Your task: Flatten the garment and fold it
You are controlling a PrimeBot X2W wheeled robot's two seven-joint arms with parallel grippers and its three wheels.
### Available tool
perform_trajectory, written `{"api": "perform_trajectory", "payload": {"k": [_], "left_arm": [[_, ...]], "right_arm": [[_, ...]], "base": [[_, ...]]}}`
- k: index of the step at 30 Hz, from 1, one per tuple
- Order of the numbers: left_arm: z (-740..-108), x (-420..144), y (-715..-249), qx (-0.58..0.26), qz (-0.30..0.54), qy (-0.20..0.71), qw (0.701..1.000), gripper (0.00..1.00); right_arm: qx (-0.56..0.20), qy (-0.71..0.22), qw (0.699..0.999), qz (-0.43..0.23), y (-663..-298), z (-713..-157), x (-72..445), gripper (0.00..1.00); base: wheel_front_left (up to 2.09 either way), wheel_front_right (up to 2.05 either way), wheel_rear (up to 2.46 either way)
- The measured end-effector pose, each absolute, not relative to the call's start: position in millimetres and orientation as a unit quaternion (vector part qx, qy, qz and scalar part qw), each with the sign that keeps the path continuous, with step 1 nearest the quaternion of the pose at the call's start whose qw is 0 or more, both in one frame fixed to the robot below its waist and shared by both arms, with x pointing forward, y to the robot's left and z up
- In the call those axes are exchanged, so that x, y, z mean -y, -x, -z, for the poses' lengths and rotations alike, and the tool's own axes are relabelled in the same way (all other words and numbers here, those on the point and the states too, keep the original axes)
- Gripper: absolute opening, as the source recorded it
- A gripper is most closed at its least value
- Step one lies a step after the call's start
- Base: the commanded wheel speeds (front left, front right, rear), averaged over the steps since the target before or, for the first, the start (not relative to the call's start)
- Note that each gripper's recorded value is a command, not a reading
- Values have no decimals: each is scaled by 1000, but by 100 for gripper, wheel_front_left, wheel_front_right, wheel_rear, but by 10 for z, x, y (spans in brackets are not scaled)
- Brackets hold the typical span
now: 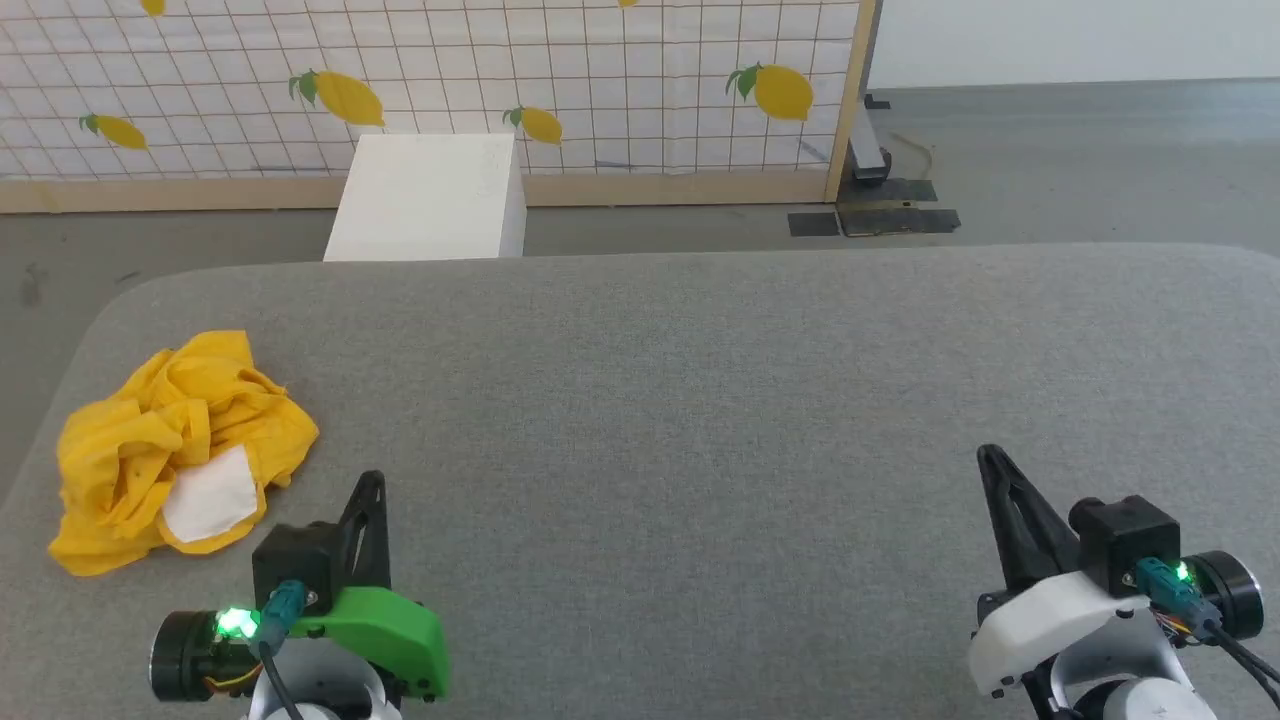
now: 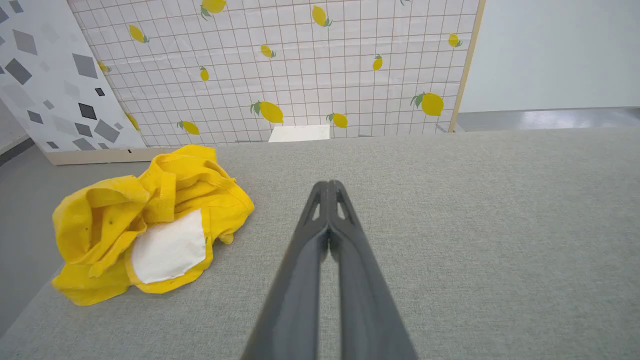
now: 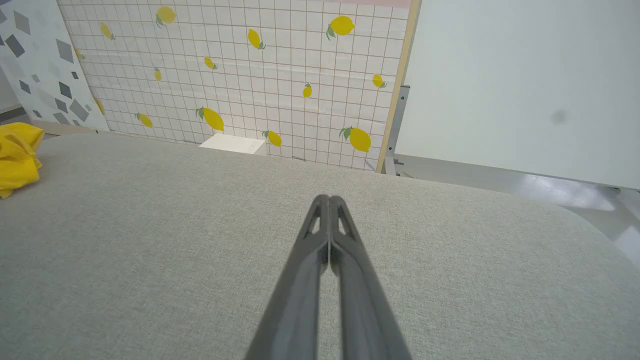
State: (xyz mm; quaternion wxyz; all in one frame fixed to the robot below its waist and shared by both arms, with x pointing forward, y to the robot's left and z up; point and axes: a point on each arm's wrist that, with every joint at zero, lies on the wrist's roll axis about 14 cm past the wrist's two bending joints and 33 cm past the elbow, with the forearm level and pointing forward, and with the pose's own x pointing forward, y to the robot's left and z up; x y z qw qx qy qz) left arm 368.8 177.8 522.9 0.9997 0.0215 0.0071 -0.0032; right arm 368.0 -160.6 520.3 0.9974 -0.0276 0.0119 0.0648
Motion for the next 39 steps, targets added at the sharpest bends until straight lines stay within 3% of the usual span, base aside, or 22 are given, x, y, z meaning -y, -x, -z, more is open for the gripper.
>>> {"api": "perform_trajectory", "payload": {"k": [39], "left_arm": [[-5229,-1778,-3688,-7,3,-22,1000,0]], "right_arm": [[-12,28,997,-65,-3680,-5203,1605,0]], "base": [[0,0,0]]}}
